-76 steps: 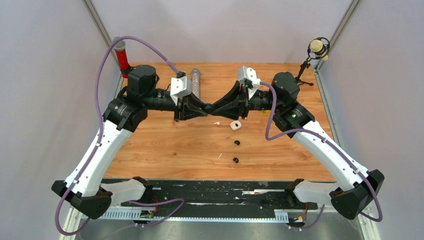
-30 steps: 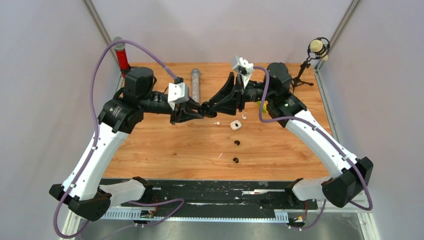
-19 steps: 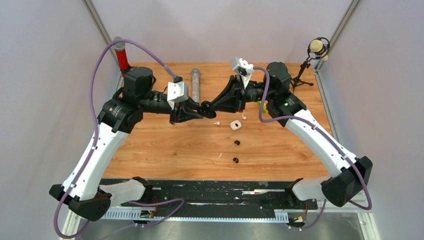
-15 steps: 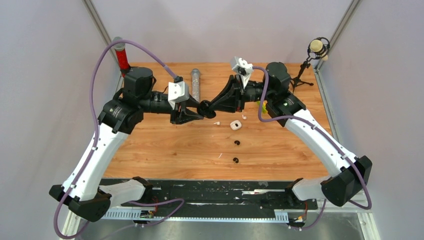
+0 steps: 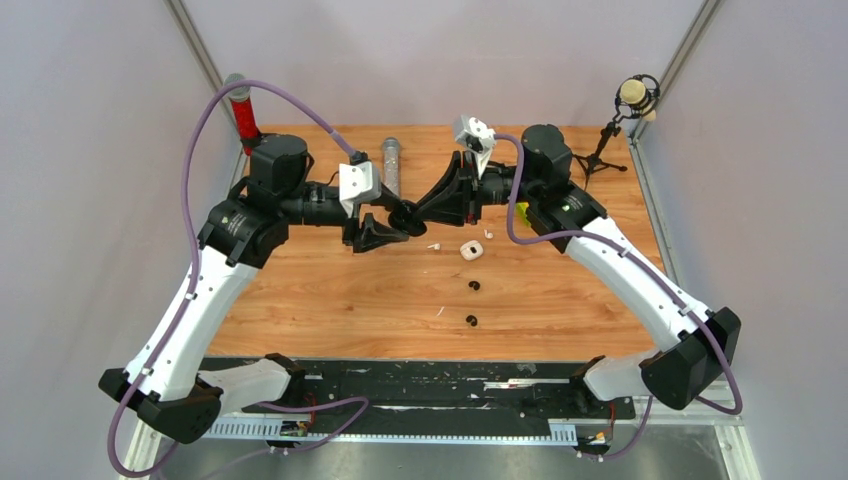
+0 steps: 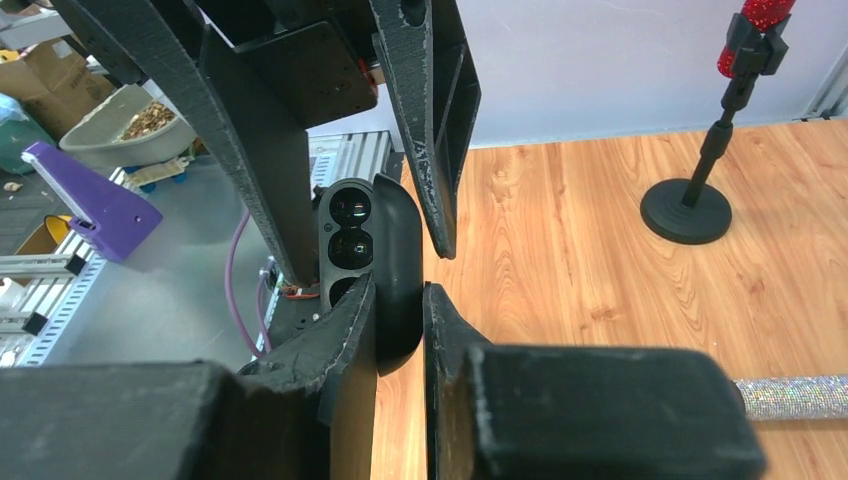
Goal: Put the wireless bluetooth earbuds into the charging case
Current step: Open the charging case.
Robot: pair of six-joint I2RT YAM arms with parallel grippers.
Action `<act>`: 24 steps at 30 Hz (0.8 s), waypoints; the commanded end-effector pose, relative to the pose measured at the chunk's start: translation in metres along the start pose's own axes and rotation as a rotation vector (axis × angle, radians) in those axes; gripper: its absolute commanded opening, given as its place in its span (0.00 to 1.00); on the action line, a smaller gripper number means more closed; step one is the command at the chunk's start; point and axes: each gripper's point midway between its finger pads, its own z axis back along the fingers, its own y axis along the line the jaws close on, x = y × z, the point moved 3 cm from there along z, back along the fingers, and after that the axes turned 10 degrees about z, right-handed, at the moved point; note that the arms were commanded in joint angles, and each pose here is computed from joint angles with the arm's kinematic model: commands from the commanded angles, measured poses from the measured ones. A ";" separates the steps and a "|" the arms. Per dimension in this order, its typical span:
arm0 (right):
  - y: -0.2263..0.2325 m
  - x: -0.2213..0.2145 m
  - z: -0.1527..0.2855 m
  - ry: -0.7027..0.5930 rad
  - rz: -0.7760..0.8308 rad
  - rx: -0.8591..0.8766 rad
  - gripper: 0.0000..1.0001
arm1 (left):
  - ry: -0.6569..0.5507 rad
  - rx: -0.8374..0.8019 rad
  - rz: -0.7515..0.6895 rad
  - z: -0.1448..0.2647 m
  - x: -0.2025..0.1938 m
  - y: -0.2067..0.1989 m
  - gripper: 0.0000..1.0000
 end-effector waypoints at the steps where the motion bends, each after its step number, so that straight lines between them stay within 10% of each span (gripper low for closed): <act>1: 0.006 0.031 0.004 -0.043 0.121 -0.018 0.00 | -0.017 0.013 -0.008 0.005 0.007 -0.004 0.71; 24: 0.022 0.044 0.016 -0.033 0.360 -0.099 0.00 | -0.112 -0.004 0.076 0.006 0.030 -0.012 0.71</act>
